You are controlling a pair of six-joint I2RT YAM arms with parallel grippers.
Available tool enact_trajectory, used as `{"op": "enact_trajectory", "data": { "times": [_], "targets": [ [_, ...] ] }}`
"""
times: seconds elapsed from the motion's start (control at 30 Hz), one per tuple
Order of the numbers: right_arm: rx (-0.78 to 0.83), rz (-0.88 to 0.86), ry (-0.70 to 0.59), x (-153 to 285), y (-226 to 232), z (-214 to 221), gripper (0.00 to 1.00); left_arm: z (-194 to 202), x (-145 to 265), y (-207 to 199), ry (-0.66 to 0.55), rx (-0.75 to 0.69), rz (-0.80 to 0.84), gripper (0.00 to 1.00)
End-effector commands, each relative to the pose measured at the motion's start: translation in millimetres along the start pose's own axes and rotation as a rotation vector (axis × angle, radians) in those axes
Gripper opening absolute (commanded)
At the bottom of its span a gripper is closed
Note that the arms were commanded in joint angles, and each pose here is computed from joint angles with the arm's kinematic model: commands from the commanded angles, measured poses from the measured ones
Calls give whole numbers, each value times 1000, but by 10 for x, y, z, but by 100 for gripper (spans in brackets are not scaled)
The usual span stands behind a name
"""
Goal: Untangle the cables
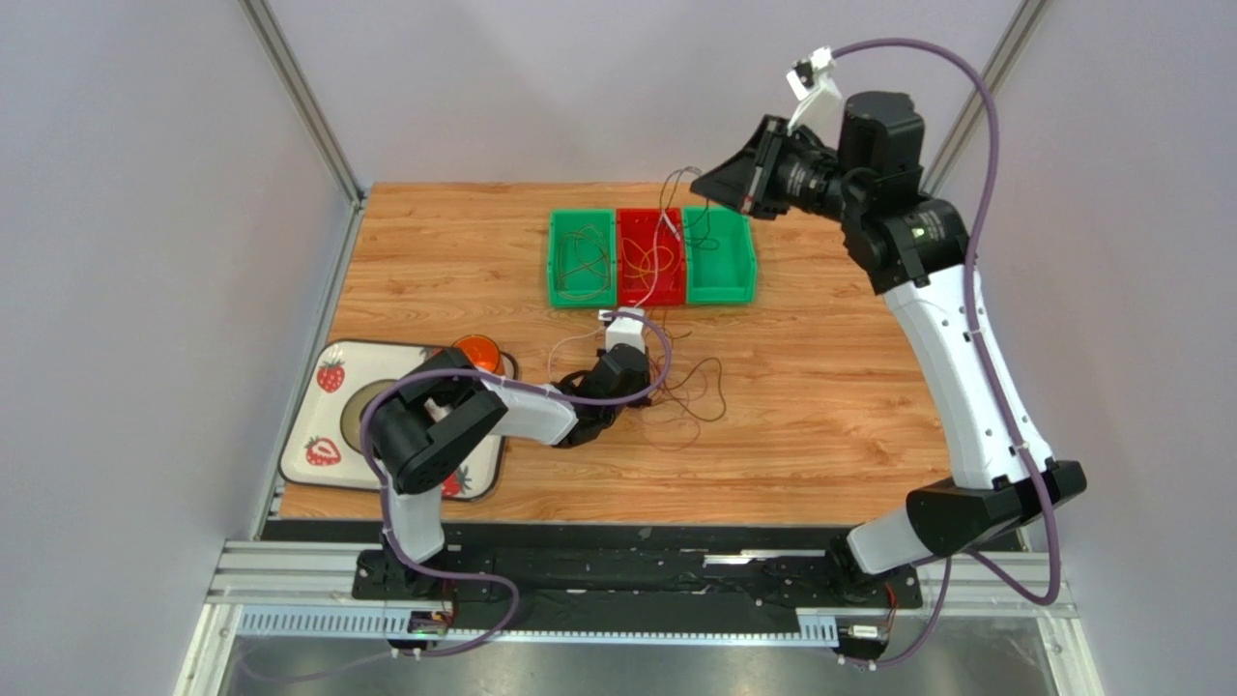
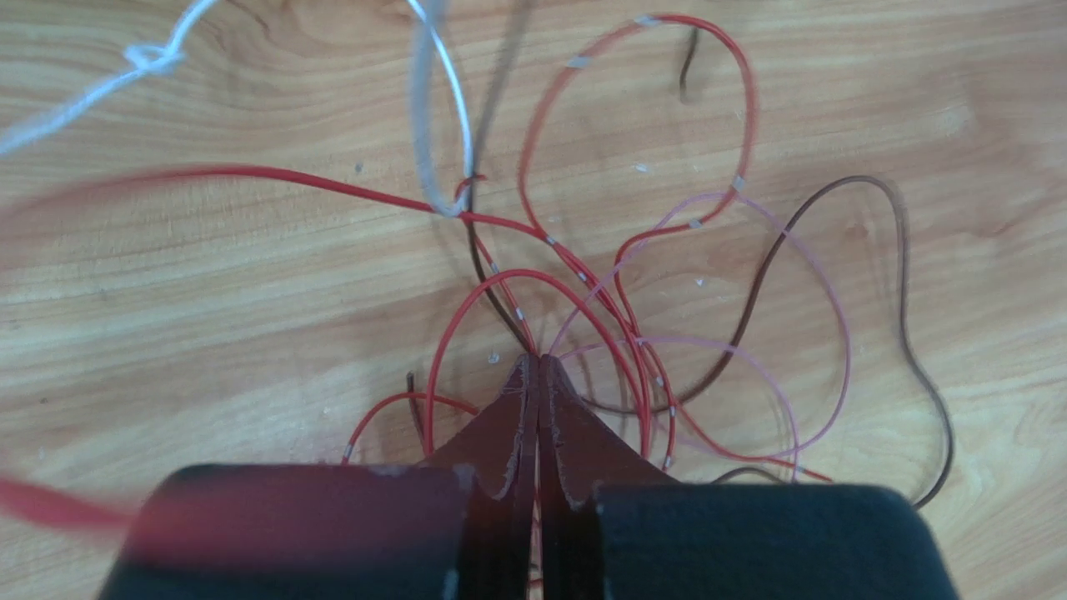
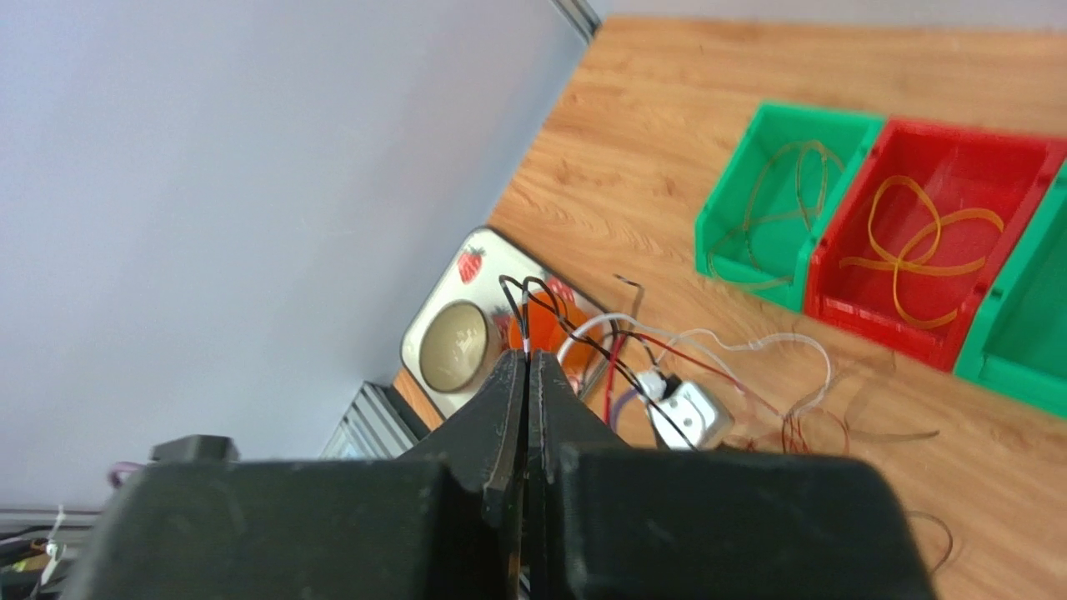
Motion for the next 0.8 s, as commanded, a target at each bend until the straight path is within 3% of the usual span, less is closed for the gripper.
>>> {"op": "enact_trajectory", "data": {
  "times": [0.0,0.27,0.4,0.47,0.5,0.53,0.77],
  "targets": [
    [53,-107,-83,296,345,-345,0,99,-53,-6,5,55,60,0],
    [125,-317,-245,721,953,-802,0,96,-47,-7,-5,54,79,0],
    [156,-408,-273,807,1056,-821,0,60,-32,-62,10,18,136,3],
    [140,-369,-267,739,949,-750,0,-56,114,-141,0,-45,225,33],
    [138,-350,-260,706,896,-719,0,-77,222,-203,-16,-69,255,78],
    [127,-323,-247,649,817,-683,0,-129,313,-217,-42,-104,271,95],
    [69,-144,-147,278,264,-355,0,-327,1065,-72,-176,-70,443,96]
  ]
}}
Point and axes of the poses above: each gripper's point midway between its finger pads, its own x axis back along the fingers, its own y axis along the line the jaws close on, z = x × y, the point moved 9 cm from there along x, back along the fingers, and after that the axes turned 1 degree about x, right-handed, at the moved point
